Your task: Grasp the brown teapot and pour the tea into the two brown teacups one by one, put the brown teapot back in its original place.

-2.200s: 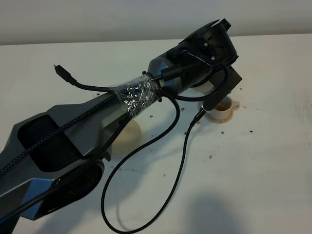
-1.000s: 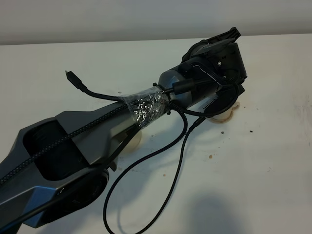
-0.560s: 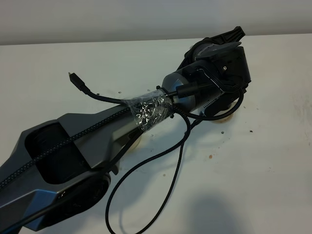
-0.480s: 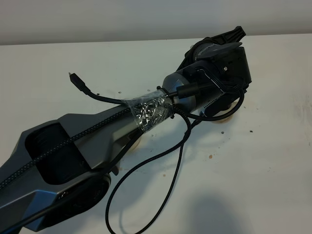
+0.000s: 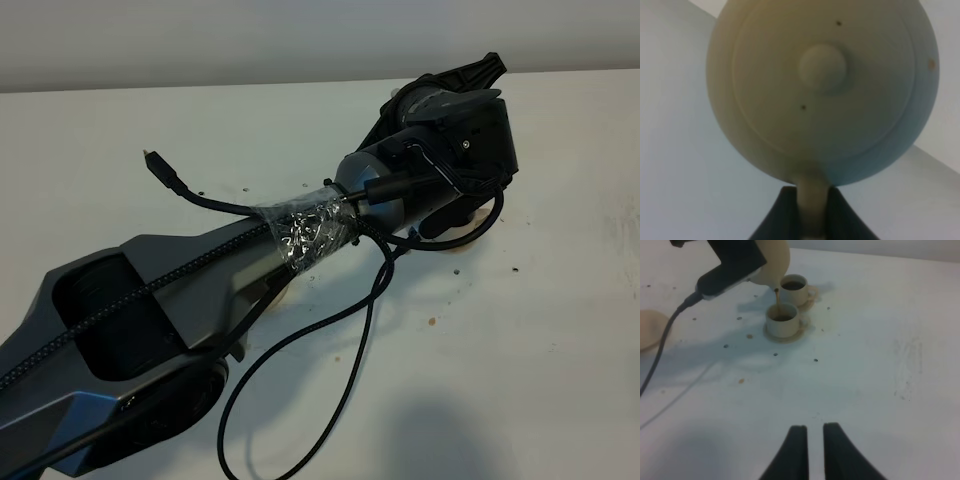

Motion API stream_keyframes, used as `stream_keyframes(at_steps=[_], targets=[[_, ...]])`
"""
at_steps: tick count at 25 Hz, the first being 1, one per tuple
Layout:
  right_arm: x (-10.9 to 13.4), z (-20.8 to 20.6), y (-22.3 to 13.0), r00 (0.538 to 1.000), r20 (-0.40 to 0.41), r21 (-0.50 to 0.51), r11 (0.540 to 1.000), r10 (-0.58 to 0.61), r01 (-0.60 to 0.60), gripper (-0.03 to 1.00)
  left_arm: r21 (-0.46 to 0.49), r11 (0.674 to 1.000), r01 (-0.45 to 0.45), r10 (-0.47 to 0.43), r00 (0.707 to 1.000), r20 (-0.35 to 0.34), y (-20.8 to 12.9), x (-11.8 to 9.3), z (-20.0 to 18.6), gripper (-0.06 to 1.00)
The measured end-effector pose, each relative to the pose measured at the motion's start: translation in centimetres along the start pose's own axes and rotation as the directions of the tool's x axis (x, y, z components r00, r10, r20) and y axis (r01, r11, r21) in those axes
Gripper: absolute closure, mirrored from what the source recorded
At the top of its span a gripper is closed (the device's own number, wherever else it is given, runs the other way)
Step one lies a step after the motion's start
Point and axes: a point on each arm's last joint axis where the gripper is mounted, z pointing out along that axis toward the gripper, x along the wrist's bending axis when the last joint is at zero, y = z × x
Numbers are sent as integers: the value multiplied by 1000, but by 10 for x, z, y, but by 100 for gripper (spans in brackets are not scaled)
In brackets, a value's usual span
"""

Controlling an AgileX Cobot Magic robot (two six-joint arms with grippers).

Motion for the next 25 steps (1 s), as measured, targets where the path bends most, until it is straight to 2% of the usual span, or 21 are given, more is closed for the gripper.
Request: stream_keyframes(at_steps=[25], targets=[[0,0,0,1000,0,0,1000,0,0,88,9,1000,-8,8,1000,11,4,0,-4,87]])
